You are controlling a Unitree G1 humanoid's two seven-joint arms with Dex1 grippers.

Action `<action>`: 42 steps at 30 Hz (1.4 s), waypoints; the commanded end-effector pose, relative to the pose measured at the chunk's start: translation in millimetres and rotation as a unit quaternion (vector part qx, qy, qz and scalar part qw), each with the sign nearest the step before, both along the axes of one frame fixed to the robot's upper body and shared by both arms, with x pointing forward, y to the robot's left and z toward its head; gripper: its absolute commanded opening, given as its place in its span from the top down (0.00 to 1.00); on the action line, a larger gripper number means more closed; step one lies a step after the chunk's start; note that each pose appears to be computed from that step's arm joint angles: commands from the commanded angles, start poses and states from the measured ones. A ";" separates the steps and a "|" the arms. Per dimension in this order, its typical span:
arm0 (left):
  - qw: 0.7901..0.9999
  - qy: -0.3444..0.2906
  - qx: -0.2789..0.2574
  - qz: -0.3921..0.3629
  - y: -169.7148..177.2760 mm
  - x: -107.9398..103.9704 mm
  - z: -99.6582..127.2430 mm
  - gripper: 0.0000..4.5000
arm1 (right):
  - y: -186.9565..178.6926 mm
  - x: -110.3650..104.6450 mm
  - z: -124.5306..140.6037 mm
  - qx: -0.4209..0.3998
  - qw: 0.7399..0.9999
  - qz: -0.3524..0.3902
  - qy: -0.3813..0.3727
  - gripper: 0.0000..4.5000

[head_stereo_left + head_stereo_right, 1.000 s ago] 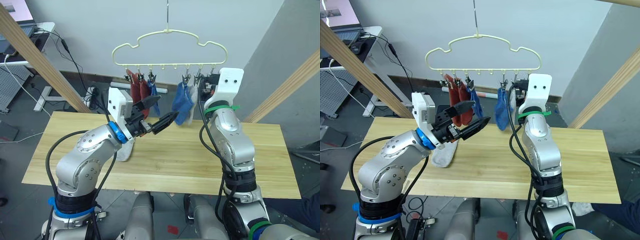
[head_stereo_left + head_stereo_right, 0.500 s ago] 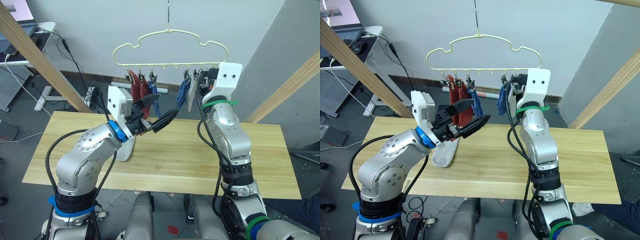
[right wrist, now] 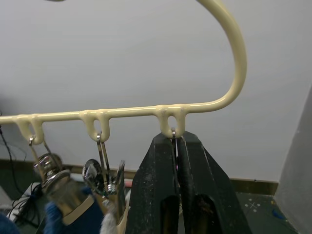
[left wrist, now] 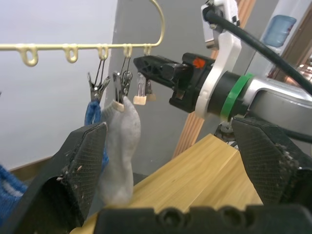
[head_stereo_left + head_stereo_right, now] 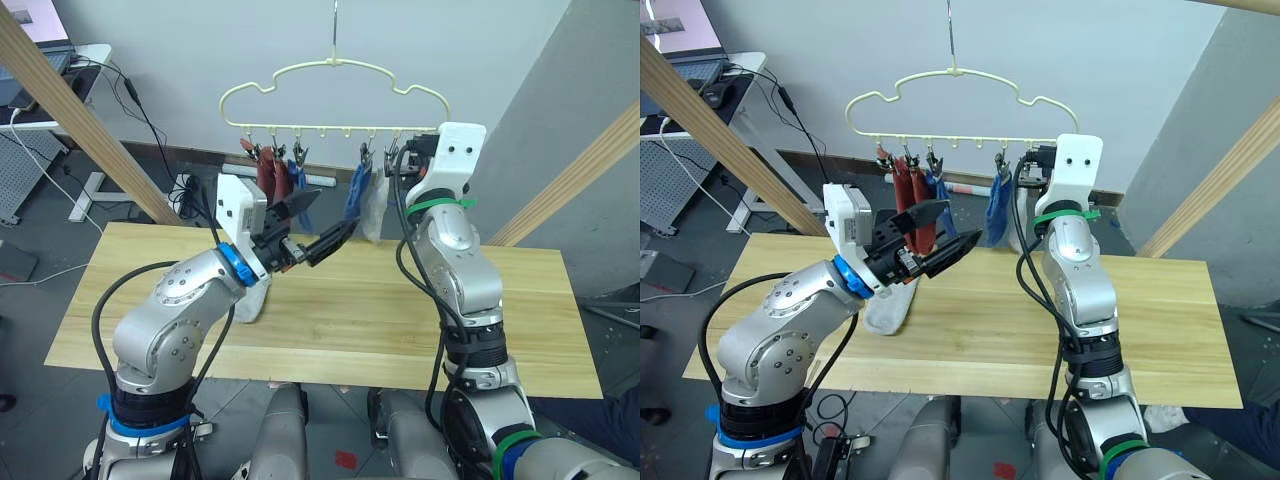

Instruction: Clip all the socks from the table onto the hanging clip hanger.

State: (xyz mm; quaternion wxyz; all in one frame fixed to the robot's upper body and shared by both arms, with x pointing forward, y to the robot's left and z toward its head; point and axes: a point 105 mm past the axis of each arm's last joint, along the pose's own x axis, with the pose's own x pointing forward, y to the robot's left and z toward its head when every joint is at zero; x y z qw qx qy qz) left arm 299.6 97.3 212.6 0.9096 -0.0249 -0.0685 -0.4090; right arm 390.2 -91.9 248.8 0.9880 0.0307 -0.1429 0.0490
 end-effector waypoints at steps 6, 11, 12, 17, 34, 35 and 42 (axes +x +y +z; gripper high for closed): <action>0.966 0.104 0.143 0.191 76.9 42.7 -99.9 0.00 | -17.3 -10.3 0.5 -0.014 0.993 0.098 0.065 1.00; 0.946 0.157 0.160 0.236 94.5 67.3 -138.8 0.00 | -23.2 -13.2 -10.3 -0.007 0.991 0.096 0.095 1.00; 0.944 0.157 0.167 0.239 95.6 72.8 -142.3 0.00 | -22.1 -13.6 -11.7 -0.003 0.991 0.096 0.098 1.00; 0.934 0.159 0.205 0.247 101.3 88.2 -153.4 0.00 | -19.9 -15.6 -15.7 0.008 0.990 0.090 0.108 1.00; 0.927 0.201 0.242 0.203 99.8 77.1 -175.6 0.59 | -32.9 -17.1 -17.5 0.010 0.991 0.070 0.114 1.00; 0.928 0.201 0.243 0.198 97.7 75.3 -176.4 0.65 | -33.1 -17.1 -17.8 0.010 0.991 0.070 0.115 1.00; 0.954 0.167 0.213 0.126 53.8 56.3 -160.2 1.00 | -45.2 -15.5 -19.6 0.081 0.982 0.077 0.151 1.00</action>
